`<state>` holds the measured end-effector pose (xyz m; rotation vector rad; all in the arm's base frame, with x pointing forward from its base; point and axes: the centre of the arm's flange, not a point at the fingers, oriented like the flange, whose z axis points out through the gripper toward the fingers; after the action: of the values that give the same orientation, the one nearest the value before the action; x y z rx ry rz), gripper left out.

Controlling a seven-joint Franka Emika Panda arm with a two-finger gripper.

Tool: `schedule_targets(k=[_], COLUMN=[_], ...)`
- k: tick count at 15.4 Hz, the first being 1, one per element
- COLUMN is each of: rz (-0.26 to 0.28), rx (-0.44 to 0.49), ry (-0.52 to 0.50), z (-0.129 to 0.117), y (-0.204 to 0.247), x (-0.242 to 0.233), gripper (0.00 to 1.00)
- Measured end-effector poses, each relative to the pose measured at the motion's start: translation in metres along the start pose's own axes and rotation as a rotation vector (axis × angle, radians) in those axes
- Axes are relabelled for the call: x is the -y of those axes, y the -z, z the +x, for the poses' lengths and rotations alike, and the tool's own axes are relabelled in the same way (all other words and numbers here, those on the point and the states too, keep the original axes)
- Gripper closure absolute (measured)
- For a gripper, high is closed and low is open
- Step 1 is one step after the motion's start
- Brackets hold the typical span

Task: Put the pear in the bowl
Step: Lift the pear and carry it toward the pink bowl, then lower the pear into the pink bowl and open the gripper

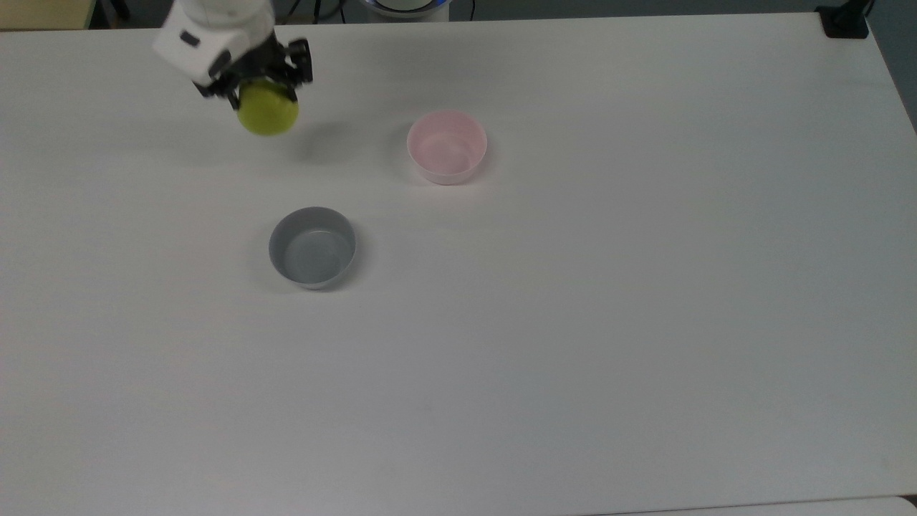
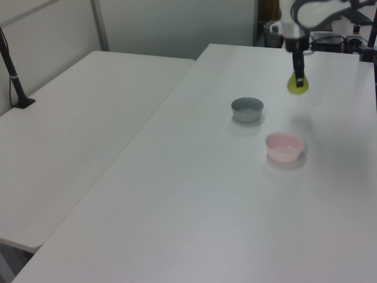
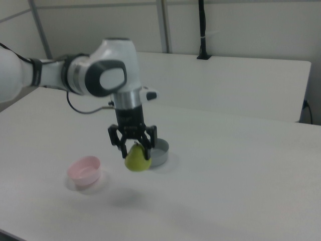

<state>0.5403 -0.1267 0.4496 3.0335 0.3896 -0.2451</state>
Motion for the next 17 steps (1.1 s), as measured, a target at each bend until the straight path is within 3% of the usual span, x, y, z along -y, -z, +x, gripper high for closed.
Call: schedule_targets(k=[4,7,12,17], rz=[0.057,0.072,0.043,0.025], rx=[0.001,-0.004,0.018,0.090], ry=[-0.016,0.008,0.023,0.040], z=[-0.017,-0.012,0.026,0.036], y=[0.072,0.095,0.098,0.063], x=[0.007,0.030,0.144,0.219], gripper=[0.25,0.25,0.25,0.25])
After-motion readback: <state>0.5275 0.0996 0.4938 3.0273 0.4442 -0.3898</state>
